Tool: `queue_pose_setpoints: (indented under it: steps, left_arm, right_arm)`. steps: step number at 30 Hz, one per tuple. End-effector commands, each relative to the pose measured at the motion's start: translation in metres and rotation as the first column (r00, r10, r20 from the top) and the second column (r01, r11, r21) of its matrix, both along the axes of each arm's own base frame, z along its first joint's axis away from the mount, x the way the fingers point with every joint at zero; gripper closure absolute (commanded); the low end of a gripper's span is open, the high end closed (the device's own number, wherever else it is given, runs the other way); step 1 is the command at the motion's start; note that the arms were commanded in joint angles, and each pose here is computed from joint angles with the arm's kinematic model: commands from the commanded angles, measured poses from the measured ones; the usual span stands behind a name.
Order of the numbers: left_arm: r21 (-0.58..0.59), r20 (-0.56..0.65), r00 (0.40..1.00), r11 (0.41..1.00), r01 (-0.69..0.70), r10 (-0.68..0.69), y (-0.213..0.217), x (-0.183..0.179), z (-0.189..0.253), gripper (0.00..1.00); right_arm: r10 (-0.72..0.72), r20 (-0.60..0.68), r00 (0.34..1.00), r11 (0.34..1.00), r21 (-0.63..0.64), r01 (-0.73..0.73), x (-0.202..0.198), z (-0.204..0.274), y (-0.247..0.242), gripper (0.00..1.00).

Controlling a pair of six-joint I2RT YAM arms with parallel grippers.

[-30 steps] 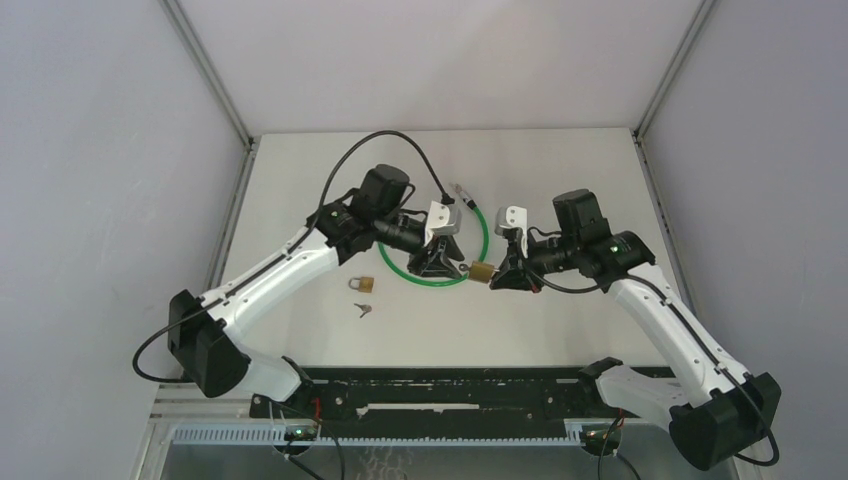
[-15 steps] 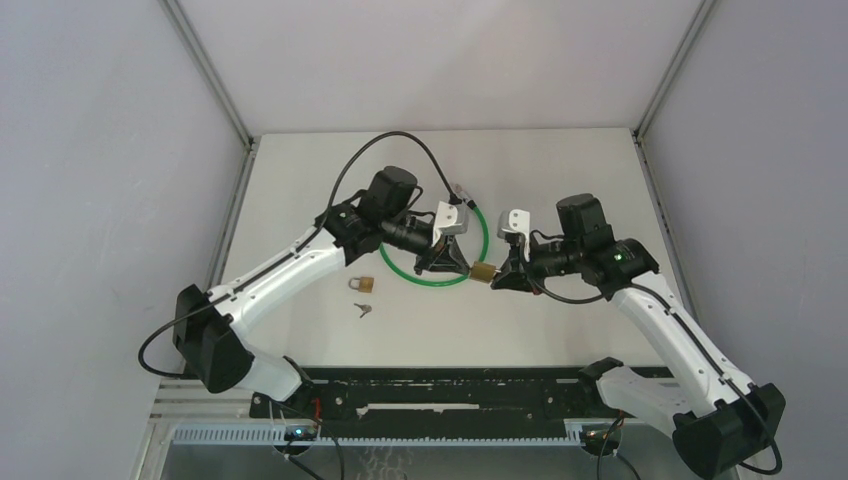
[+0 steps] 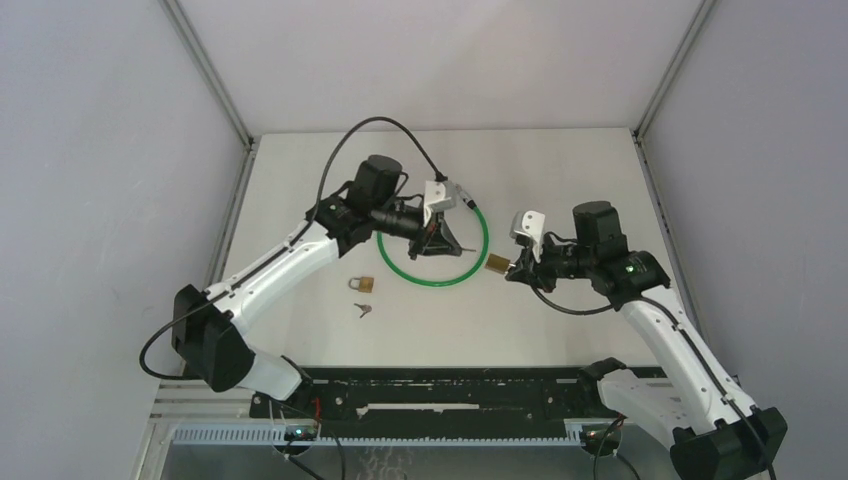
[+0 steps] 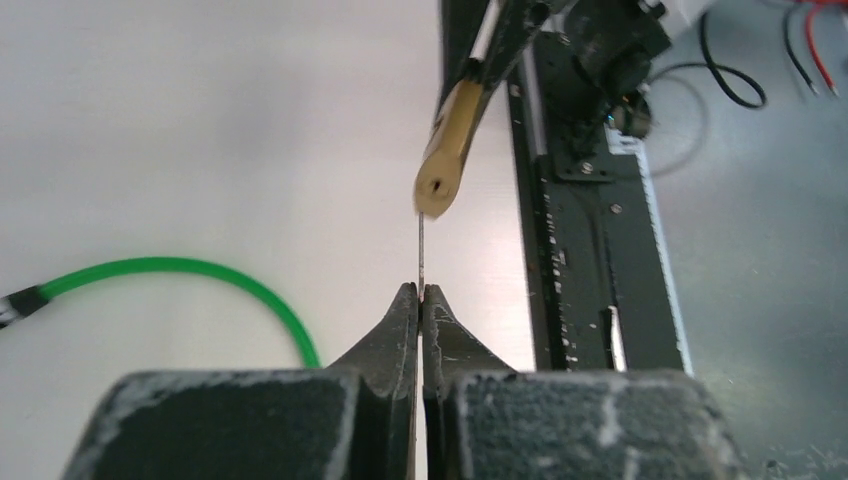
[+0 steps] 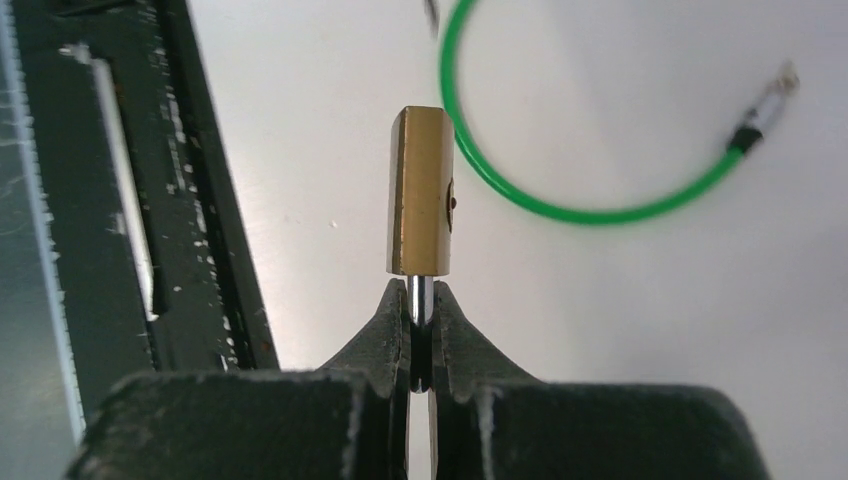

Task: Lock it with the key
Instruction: Lock the lock.

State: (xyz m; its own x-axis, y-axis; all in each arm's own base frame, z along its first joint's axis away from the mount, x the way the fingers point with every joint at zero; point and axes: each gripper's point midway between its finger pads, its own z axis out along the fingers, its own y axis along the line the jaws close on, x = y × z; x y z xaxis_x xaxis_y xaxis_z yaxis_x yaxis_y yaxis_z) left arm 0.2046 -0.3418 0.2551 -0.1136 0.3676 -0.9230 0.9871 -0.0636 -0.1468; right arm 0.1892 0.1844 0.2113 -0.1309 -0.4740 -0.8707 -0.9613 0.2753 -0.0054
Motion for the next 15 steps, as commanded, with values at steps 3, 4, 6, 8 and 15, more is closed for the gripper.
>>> queue_pose_setpoints:
  steps: [3,4,6,8,15]
  left_arm:
    - [-0.106,0.009,0.996,0.991,-0.088,0.089,0.008,0.027,0.033,1.00]
    - [-0.103,0.009,0.994,0.989,-0.103,0.105,0.008,0.030,0.032,1.00]
    - [-0.095,0.002,0.989,0.984,-0.147,0.148,0.006,0.038,0.028,1.00]
    - [-0.083,0.002,0.983,0.979,-0.184,0.185,0.005,0.047,0.022,1.00]
    - [-0.028,0.002,0.982,0.981,-0.190,0.190,-0.008,0.047,-0.003,1.00]
  right_arm:
    - [-0.150,0.025,0.988,0.988,-0.034,0.151,0.020,-0.008,-0.030,1.00]
    - [-0.184,0.011,0.983,0.982,-0.044,0.184,0.025,-0.011,-0.033,1.00]
    - [-0.271,-0.039,0.962,0.961,-0.060,0.269,0.038,-0.019,-0.038,1.00]
    - [-0.382,-0.094,0.919,0.922,-0.101,0.373,0.058,-0.033,-0.046,1.00]
    - [-0.618,-0.307,0.723,0.785,-0.211,0.582,0.108,-0.067,-0.076,1.00]
